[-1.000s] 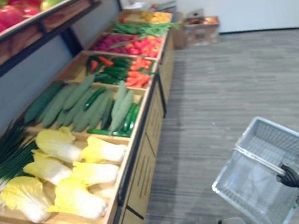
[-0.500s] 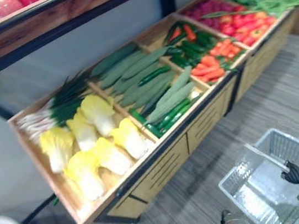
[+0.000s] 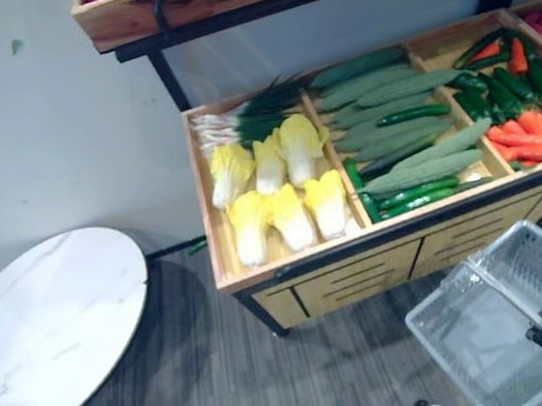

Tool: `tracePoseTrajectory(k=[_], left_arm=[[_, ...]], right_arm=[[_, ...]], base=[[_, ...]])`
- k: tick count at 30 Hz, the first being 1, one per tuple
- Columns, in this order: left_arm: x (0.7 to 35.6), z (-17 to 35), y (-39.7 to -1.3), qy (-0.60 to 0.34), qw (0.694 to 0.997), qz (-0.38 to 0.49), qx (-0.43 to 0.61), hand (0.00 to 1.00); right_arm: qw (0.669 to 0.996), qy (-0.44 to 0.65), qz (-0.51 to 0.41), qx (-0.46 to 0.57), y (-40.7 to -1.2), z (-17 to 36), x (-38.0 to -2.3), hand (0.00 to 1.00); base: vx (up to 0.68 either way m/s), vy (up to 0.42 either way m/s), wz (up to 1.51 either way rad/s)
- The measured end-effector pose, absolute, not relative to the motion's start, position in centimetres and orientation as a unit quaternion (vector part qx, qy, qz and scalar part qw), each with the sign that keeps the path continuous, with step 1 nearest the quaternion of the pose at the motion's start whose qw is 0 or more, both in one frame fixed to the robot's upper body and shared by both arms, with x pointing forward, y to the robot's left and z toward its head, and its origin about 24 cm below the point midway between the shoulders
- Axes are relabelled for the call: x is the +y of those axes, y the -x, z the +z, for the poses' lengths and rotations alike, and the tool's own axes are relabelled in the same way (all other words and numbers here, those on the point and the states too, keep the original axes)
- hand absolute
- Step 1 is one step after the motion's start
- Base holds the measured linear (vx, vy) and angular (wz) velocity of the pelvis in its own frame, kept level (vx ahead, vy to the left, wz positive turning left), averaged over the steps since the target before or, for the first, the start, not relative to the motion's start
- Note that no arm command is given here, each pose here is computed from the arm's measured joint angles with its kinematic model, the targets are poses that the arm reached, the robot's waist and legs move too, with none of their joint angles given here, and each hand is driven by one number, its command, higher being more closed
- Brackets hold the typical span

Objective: Pick vegetable in the basket

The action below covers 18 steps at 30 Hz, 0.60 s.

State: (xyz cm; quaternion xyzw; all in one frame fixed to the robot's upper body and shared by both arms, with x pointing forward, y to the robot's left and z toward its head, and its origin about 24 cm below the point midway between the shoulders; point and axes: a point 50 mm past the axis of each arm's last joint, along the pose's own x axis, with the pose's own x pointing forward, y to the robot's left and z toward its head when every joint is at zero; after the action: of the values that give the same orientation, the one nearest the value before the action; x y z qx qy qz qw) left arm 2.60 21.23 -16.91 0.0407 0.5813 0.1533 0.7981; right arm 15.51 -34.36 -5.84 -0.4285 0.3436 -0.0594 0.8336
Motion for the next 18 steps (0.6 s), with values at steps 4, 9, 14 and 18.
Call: tracePoseTrajectory(k=[4, 9, 14, 18], left_arm=[[21.6, -16.8, -3.1, -0.05, 0.801, 0.15, 0.577, 0.0], [22.7, -16.1, -6.4, -0.086, 0.829, 0.128, 0.538, 0.0], [24.4, -15.3, -8.2, -0.107, 0.84, 0.142, 0.513, 0.0], [26.1, -13.5, -11.4, -0.126, 0.867, 0.171, 0.452, 0.0]], right_arm=[[0.829, 0.425, -0.077, 0.355, -15.1, -5.8, -35.1, 1.0], [0.829, 0.395, -0.056, 0.392, -13.6, -8.0, -33.6, 1.0], [0.823, 0.386, -0.052, 0.414, -12.3, -8.9, -33.4, 1.0], [0.818, 0.353, -0.065, 0.449, -10.5, -10.2, -32.9, 1.0]], base=[[0.07, 0.06, -0.37], [0.01, 0.102, -0.3], [0.02, 0.013, 0.0], [0.07, -0.118, 0.32]])
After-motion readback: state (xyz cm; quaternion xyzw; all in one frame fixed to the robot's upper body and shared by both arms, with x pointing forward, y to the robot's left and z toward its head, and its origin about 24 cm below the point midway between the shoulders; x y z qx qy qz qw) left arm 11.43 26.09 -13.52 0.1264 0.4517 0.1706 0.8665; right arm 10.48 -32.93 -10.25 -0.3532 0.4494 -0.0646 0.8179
